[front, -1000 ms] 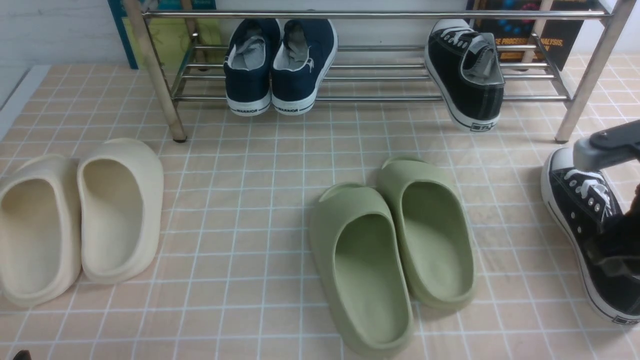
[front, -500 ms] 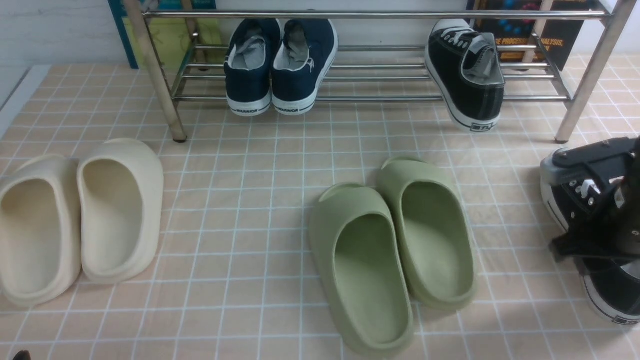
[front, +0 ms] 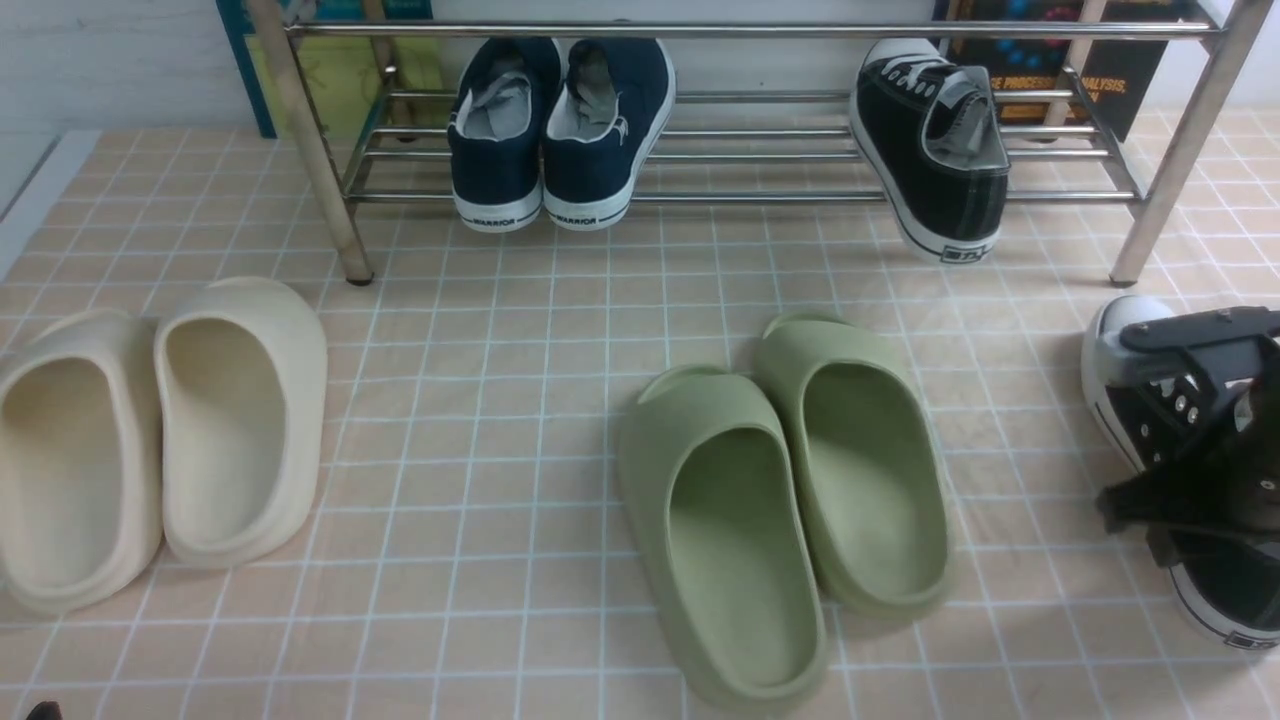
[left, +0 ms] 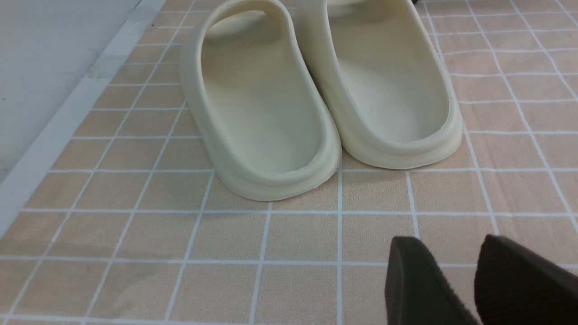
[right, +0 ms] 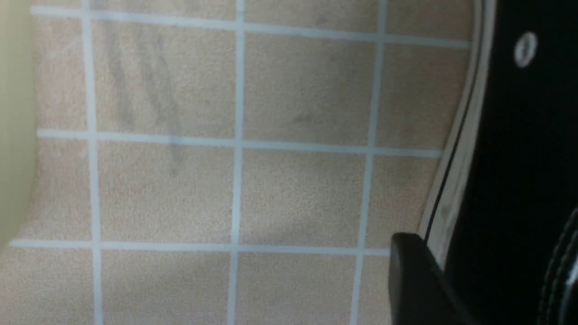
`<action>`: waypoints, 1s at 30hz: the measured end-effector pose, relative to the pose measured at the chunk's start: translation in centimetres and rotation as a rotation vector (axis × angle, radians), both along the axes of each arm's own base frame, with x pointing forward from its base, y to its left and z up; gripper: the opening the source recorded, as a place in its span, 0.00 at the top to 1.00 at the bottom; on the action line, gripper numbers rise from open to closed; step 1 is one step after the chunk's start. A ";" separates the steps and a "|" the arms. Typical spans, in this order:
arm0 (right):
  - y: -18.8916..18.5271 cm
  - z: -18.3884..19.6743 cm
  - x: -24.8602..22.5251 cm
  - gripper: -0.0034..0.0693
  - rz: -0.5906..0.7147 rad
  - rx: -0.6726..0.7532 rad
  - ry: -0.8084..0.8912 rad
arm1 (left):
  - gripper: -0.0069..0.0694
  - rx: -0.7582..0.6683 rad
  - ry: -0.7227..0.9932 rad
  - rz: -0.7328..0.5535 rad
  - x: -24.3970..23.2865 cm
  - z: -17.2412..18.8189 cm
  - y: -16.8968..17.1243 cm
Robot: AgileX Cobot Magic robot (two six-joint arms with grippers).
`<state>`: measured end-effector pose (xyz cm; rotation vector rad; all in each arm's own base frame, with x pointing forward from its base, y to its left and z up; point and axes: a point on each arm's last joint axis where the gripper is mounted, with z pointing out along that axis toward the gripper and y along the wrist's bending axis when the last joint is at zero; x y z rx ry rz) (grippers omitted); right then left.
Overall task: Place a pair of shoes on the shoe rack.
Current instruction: Use the right arm to grab the shoe closest to it, then use the right arm to put a shoe into the shoe rack
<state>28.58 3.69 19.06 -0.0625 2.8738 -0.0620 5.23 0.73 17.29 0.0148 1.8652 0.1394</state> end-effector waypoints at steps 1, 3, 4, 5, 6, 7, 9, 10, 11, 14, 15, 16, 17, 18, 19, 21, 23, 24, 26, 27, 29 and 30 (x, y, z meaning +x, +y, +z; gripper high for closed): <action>0.0 0.0 0.0 0.70 0.008 -0.002 0.002 | 0.60 0.000 0.000 0.000 0.0 0.0 0.0; 0.0 0.0 0.0 0.76 0.018 -0.006 0.002 | 0.60 0.000 0.000 0.000 0.0 0.0 0.0; -0.1 0.0 0.0 0.85 0.025 -0.014 0.002 | 0.60 0.000 0.000 0.000 0.0 0.0 0.0; -0.1 0.1 0.0 0.91 0.027 -0.018 0.000 | 0.60 0.000 0.000 0.000 0.0 0.0 0.0; -0.1 0.2 -0.1 0.94 0.027 -0.017 -0.003 | 0.60 0.000 0.000 0.000 0.0 0.0 0.0; -0.1 0.5 -0.2 0.95 0.025 -0.017 -0.005 | 0.60 0.000 0.000 0.000 0.0 0.0 0.0; -0.2 1.5 -0.7 0.95 0.017 -0.009 -0.011 | 0.60 0.000 0.000 0.000 0.0 0.0 0.0; -0.2 2.3 -0.9 0.95 0.015 -0.003 -0.016 | 0.60 0.001 0.000 0.000 0.0 0.0 0.0; -0.1 3.1 -1.1 0.95 0.017 0.002 -0.023 | 0.60 0.001 0.000 0.000 0.0 0.0 0.0; 0.2 6.5 -1.2 0.95 0.063 0.030 -0.058 | 0.60 0.001 0.000 0.000 0.0 0.0 0.0; 0.2 6.8 -1.1 0.95 0.062 0.034 -0.066 | 0.60 0.001 0.000 0.000 0.0 0.0 0.0; 0.3 7.7 -1.0 0.95 0.083 0.039 -0.075 | 0.60 0.001 0.000 0.000 0.0 0.0 0.0; 0.5 9.1 -0.5 0.95 0.112 0.051 -0.101 | 0.60 0.001 0.000 0.000 0.0 0.0 0.0; 0.7 10.3 0.0 0.95 0.135 0.055 -0.127 | 0.60 0.001 0.001 0.000 0.0 0.0 0.0; 0.8 10.9 0.3 0.95 0.145 0.061 -0.137 | 0.60 0.001 0.001 0.000 0.0 0.0 0.0; 1.1 12.0 1.2 0.95 0.163 0.066 -0.161 | 0.60 0.001 0.001 0.000 0.0 0.0 0.0; 1.2 12.5 2.3 0.95 0.173 0.063 -0.168 | 0.60 0.001 0.001 0.000 0.0 0.0 0.0; 1.3 12.7 3.0 0.95 0.176 0.063 -0.172 | 0.60 0.001 0.001 0.000 0.0 0.0 0.0; 1.5 12.9 4.2 0.95 0.178 0.062 -0.174 | 0.60 0.001 0.001 0.000 0.0 0.0 0.0; 1.6 12.9 4.6 0.95 0.178 0.061 -0.169 | 0.60 0.001 0.001 0.000 0.0 0.0 0.0; 1.7 12.6 6.1 0.95 0.180 0.050 -0.163 | 0.60 0.002 0.001 0.000 0.0 0.0 0.0; 1.8 12.4 7.0 0.95 0.182 0.041 -0.161 | 0.60 0.002 0.001 0.000 0.0 0.0 0.0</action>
